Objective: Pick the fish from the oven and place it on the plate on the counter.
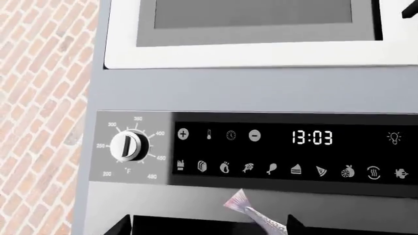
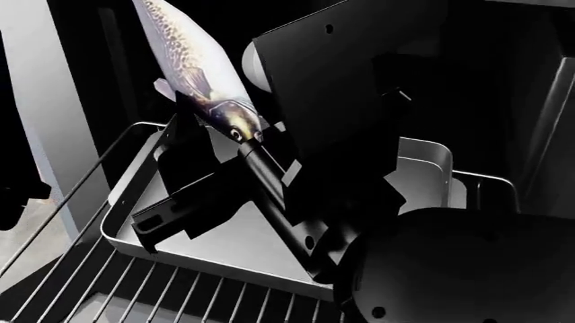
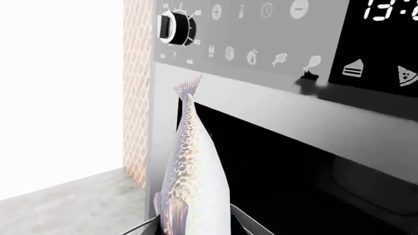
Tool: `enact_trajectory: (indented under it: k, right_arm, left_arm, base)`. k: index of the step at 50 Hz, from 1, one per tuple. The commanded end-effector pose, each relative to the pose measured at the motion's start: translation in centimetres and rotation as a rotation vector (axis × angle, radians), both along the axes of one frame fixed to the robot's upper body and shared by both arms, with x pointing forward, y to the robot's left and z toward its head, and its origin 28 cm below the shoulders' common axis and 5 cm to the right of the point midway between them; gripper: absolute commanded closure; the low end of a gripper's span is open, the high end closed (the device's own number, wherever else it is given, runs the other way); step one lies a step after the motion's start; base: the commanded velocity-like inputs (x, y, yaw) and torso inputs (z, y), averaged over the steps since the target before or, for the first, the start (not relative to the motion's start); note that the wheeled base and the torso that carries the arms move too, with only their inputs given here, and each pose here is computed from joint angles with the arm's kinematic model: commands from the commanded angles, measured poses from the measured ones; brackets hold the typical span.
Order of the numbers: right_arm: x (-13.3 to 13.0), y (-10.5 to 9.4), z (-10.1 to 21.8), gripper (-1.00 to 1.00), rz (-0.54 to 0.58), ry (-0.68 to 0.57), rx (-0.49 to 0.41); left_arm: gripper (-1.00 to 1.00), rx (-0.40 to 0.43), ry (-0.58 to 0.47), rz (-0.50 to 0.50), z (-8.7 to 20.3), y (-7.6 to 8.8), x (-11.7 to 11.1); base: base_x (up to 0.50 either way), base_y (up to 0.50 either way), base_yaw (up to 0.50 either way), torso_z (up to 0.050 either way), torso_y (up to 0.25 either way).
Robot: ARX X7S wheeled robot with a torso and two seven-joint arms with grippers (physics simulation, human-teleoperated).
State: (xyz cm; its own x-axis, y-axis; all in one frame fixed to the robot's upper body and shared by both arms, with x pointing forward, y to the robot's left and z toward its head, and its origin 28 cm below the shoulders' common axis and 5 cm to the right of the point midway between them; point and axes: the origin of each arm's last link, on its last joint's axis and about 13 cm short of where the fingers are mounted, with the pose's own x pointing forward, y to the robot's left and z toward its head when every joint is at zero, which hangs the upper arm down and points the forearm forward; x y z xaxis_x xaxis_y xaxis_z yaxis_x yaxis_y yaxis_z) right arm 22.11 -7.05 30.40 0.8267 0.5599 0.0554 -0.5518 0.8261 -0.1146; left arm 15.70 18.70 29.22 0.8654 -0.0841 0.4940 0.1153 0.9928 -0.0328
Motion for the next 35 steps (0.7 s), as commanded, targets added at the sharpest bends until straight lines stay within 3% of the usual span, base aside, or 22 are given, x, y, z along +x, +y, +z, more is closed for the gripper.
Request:
enact_trajectory:
  k: [1, 23, 35]
  right_arm:
    - [0.01, 0.0, 0.06, 1.0, -0.002, -0.008, 0.0]
    - [-0.05, 0.02, 0.18, 1.0, 0.002, -0.014, 0.002]
    - [0.07, -0.01, 0.4, 1.0, -0.008, -0.03, 0.016]
  left_arm:
    - [-1.0, 0.0, -0.001, 0.001, -0.08, 0.0, -0.03]
    - [-1.0, -0.013, -0.011, 0.01, 0.05, 0.04, -0.09]
    - [-1.0, -0.005, -0.007, 0.019, -0.09, -0.05, -0.06]
  base:
    - [0.0, 0.0, 0.0, -0.037, 0.25]
    - [0.0, 0.0, 0.0, -0.033, 0.248]
    - [0.0, 0.0, 0.0, 0.0, 0.0]
